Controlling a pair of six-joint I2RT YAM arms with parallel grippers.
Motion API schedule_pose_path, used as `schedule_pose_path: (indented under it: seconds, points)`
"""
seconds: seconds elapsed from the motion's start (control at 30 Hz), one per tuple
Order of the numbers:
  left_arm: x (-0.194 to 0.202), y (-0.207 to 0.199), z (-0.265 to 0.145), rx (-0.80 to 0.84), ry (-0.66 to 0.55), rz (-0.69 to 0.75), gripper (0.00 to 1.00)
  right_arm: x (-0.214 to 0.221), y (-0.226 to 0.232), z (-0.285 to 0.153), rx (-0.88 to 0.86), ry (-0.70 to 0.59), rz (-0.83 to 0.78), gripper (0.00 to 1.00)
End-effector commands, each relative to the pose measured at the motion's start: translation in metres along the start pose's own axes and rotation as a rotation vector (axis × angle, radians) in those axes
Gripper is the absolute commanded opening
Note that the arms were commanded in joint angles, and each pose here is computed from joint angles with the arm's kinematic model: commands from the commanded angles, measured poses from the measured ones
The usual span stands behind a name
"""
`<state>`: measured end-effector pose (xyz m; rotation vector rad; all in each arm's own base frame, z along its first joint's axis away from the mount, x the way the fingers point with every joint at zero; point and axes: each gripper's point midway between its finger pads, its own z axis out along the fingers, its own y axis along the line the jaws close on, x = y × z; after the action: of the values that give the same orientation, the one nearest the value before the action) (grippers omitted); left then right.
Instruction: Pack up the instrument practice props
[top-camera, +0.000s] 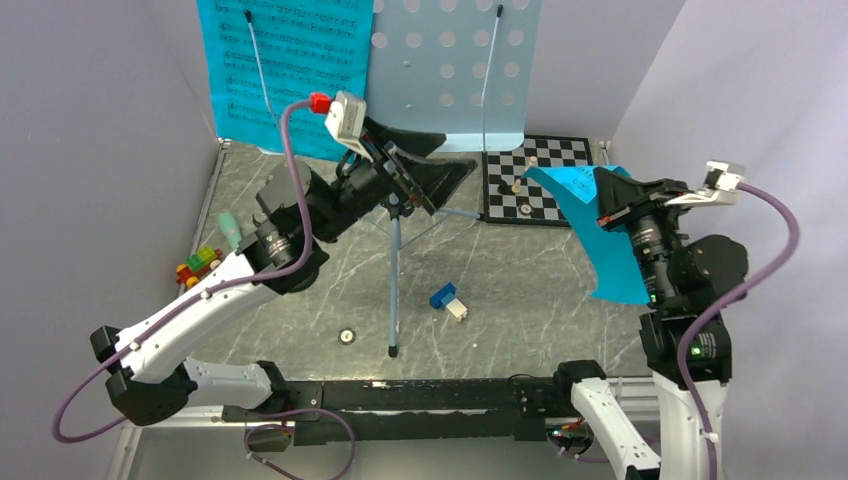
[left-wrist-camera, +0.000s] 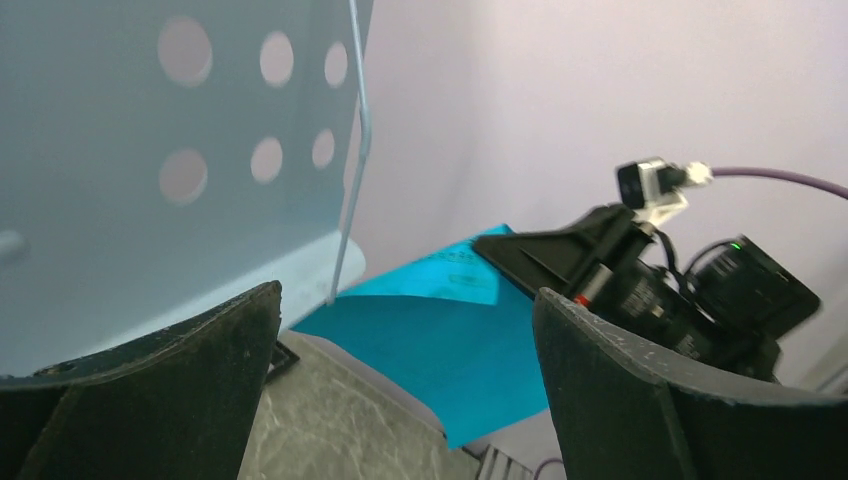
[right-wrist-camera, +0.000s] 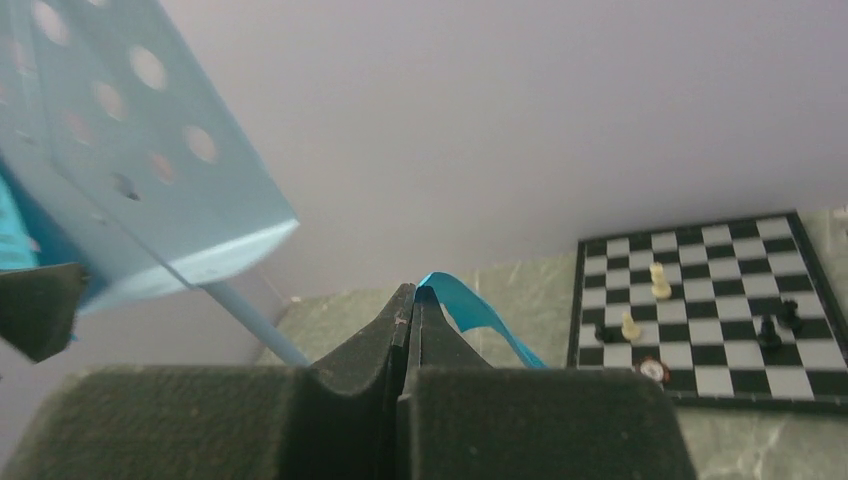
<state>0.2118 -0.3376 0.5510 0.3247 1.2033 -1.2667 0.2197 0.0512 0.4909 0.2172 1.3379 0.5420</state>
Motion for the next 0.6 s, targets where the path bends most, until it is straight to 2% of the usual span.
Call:
schedule_pose_path:
  seconds: [0.0, 0.27, 0.57]
  points:
    - [0.01, -0.013, -0.018, 0.045, 0.009, -0.04, 0.99, 0.038, -0.02, 0.007, 0.037, 0.074, 0.026, 0.0]
    - [0.064, 0.012, -0.076, -0.043, 0.104, -0.144, 0.99, 0.116, -0.052, 0.005, 0.085, 0.215, 0.107, 0.0]
    - [0.173, 0.041, -0.145, -0.166, 0.3, -0.316, 0.99, 0.193, -0.1, -0.009, 0.212, 0.352, 0.131, 0.0]
